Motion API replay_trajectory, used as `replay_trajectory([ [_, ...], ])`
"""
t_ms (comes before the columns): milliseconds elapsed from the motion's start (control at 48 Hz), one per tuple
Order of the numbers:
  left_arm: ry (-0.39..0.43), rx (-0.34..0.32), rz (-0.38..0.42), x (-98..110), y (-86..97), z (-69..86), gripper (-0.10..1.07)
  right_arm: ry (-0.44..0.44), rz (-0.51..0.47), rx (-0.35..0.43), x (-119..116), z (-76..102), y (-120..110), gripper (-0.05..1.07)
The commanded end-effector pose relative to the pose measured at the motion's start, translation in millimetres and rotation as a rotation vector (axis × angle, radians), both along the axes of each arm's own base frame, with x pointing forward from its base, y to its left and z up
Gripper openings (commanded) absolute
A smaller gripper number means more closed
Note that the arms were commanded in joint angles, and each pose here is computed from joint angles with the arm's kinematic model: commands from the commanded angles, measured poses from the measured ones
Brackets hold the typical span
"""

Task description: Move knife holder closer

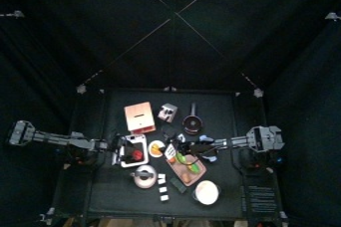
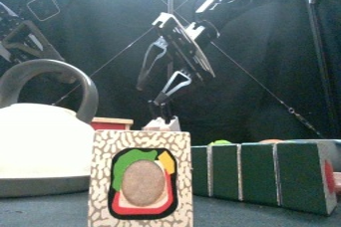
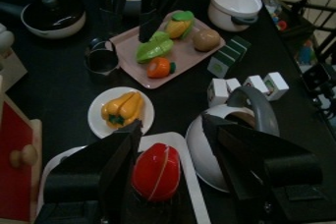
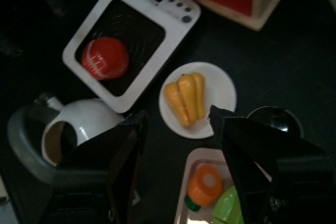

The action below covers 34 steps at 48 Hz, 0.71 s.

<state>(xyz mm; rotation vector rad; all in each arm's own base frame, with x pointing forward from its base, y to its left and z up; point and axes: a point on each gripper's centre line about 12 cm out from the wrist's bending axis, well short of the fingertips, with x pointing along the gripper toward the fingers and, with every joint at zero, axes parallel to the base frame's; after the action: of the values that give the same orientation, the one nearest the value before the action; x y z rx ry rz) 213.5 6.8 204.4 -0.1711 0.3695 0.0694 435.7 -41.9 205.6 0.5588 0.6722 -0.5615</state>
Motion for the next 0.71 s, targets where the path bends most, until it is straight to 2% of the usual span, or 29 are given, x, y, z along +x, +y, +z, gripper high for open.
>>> replay_trajectory([
  [0, -0.056, -0.050, 0.069, 9.1, 10.8, 22.2, 0.88, 0.005, -0.047, -0.022, -4.8, 12.0, -13.6, 0.87],
  [229, -0.088, -0.090, 0.207, 20.3, 42.7, 56.2, 0.88, 0.076, -0.094, -0.059, -29.6, -9.4, -43.8, 0.87],
  [333, -0.077, -0.123, 0.278, 25.7, 60.6, 68.1, 0.88, 0.099, -0.109, -0.074, -42.9, -18.6, -58.7, 0.87],
  [500, 0.010, -0.162, 0.340, 36.2, 82.8, 76.9, 0.88, 0.105, -0.137, -0.118, -66.6, -18.7, -82.8, 0.87],
  [688, 0.060, -0.168, 0.374, 52.9, 101.8, 82.6, 0.88, 0.034, -0.143, -0.150, -86.1, -5.4, -109.6, 0.87],
])
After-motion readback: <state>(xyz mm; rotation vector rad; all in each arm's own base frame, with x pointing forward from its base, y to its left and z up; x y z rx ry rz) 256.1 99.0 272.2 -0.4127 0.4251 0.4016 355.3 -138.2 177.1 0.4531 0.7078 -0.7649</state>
